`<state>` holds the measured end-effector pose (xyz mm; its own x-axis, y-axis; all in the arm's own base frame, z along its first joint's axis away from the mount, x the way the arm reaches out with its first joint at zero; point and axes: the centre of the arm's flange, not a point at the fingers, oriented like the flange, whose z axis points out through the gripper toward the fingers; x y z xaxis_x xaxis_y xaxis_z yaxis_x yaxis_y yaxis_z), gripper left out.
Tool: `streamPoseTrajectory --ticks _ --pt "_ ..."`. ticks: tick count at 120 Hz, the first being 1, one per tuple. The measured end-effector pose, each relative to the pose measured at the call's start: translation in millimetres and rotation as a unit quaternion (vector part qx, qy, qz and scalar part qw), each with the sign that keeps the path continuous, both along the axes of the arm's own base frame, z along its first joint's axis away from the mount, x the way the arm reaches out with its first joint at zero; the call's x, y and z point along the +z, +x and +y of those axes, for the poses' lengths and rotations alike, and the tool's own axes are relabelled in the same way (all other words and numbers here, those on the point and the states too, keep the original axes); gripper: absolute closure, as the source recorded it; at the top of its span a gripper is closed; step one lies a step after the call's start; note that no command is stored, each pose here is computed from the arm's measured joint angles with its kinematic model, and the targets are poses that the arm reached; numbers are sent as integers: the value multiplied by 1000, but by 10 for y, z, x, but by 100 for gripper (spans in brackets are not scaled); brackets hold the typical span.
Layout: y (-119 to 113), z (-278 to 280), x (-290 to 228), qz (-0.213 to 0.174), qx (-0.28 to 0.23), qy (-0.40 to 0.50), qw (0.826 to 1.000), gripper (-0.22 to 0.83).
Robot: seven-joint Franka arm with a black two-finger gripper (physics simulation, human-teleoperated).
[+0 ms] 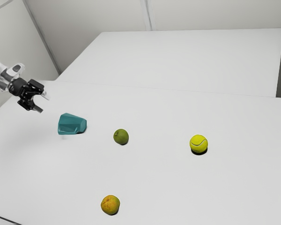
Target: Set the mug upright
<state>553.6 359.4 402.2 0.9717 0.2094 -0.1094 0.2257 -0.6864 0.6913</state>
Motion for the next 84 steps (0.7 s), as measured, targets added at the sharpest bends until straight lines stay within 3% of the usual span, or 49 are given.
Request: streamPoseTrajectory --ticks 25,84 --pt "62 72 -370 -42 16 -37 998 0" --pt "128 -15 -1194 -81 52 -102 990 0"
